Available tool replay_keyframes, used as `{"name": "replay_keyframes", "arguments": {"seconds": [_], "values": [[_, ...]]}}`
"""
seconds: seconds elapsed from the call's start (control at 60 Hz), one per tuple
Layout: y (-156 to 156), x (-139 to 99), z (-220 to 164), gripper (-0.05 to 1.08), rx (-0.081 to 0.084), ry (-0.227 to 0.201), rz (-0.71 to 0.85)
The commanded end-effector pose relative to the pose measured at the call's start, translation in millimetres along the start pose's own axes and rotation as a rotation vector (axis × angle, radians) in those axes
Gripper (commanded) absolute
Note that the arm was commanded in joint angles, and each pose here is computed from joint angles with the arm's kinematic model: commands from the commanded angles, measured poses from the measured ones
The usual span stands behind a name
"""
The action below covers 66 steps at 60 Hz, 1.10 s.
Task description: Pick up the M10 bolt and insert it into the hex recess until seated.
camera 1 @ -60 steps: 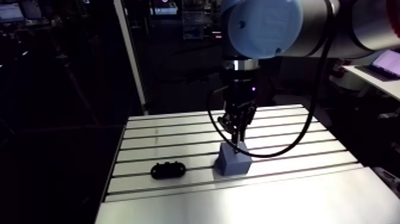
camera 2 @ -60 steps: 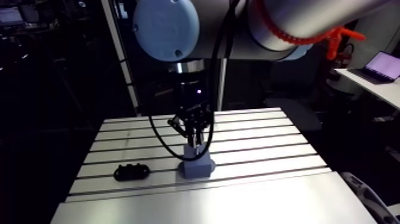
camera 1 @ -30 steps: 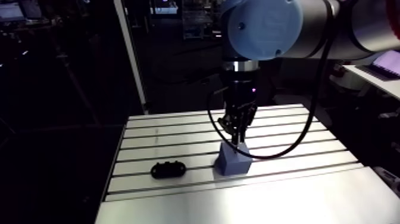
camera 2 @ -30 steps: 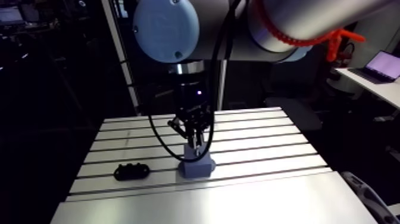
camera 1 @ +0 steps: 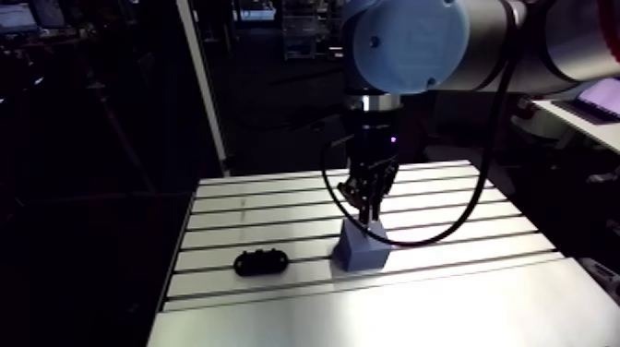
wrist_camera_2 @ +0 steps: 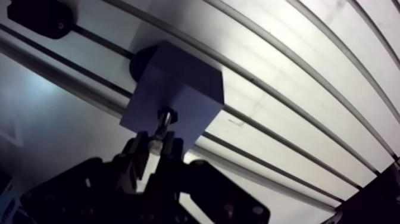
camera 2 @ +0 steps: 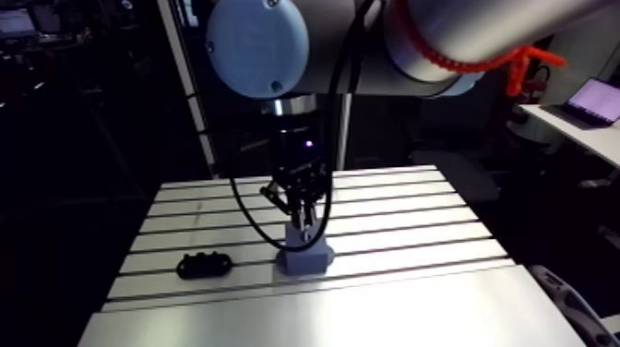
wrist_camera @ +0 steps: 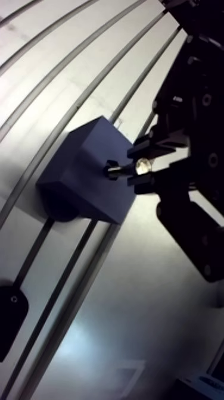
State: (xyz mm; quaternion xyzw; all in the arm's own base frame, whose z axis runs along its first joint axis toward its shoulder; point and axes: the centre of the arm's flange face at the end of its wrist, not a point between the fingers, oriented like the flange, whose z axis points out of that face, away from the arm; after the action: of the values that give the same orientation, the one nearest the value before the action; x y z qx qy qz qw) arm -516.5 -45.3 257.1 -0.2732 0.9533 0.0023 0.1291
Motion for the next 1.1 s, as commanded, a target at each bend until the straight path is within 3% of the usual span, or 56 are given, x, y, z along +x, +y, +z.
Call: {"name": "replay_keyframes", "arguments": {"seconds": [0.017, 1.1], "values": [[1.0, 0.3, 1.1, 1.08, 0.001, -0.001, 0.001], [4.9, 2.6, 0.0, 1.08, 0.001, 0.002, 0.003]]}}
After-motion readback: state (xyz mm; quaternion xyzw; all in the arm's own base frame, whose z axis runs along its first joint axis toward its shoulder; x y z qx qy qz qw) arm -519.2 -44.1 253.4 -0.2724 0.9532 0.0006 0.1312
